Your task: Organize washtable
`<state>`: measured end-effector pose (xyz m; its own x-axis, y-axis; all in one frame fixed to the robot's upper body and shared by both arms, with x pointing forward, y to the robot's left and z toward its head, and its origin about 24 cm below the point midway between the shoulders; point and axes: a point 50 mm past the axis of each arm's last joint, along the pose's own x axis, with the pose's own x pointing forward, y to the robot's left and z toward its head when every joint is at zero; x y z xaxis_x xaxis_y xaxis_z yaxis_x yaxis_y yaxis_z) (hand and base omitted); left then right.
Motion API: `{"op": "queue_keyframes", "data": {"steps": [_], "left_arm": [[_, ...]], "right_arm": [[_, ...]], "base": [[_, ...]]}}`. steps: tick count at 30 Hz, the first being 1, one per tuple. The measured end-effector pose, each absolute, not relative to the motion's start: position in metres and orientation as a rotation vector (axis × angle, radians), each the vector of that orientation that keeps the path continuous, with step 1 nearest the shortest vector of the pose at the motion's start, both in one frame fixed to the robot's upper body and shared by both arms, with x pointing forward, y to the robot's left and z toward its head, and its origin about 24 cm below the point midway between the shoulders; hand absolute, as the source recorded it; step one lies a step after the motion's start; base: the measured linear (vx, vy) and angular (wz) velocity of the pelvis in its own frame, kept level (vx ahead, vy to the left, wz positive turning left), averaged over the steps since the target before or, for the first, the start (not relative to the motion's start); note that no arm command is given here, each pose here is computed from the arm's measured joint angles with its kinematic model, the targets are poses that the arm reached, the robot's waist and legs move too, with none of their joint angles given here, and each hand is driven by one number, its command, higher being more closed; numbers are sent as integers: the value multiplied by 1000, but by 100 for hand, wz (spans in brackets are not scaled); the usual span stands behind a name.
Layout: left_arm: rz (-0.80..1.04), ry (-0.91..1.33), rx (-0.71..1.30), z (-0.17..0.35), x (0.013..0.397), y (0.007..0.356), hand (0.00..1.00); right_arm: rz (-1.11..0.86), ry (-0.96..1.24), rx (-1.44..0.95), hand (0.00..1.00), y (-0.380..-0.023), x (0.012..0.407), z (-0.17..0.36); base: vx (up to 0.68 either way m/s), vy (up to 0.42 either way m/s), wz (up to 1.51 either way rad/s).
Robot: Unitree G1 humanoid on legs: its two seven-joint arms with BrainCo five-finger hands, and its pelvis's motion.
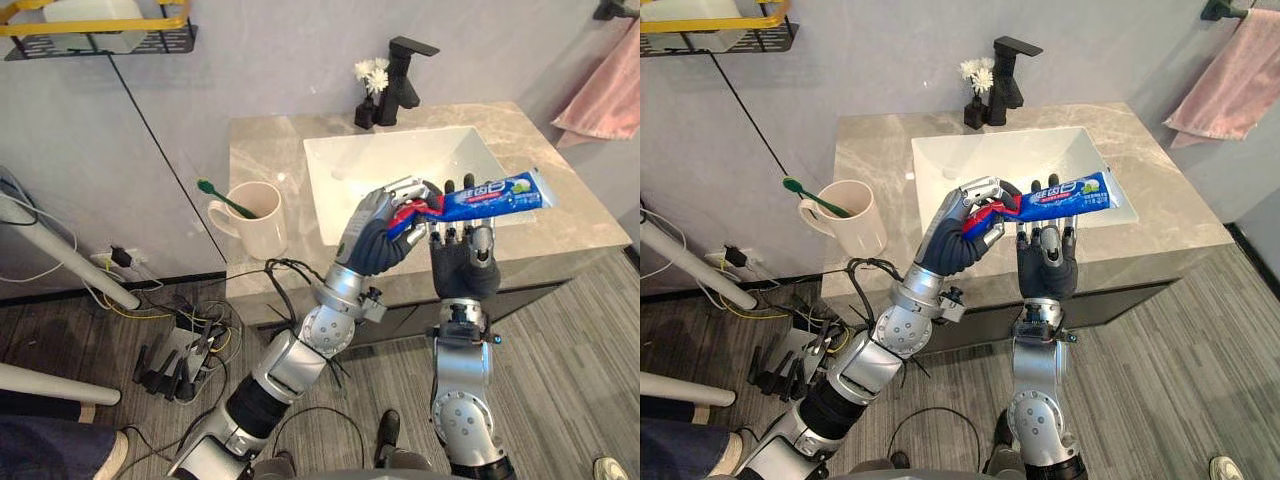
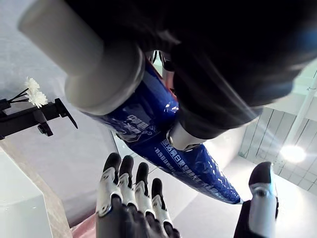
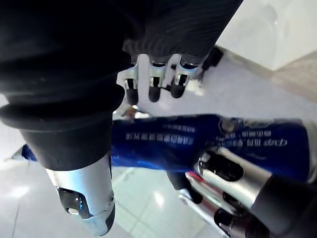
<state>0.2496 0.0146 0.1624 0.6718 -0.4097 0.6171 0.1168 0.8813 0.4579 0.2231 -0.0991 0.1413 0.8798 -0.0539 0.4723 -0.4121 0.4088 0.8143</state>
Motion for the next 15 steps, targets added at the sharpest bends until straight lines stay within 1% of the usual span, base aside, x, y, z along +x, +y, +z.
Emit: {"op": "queue_keyframes", "data": {"steps": [15], "left_arm": [[-294,-752,388,152,250,19,100]], "right_arm": [[266,-437,1114,0,-99,225,142]], "base": [[-15,-3,-4]]}}
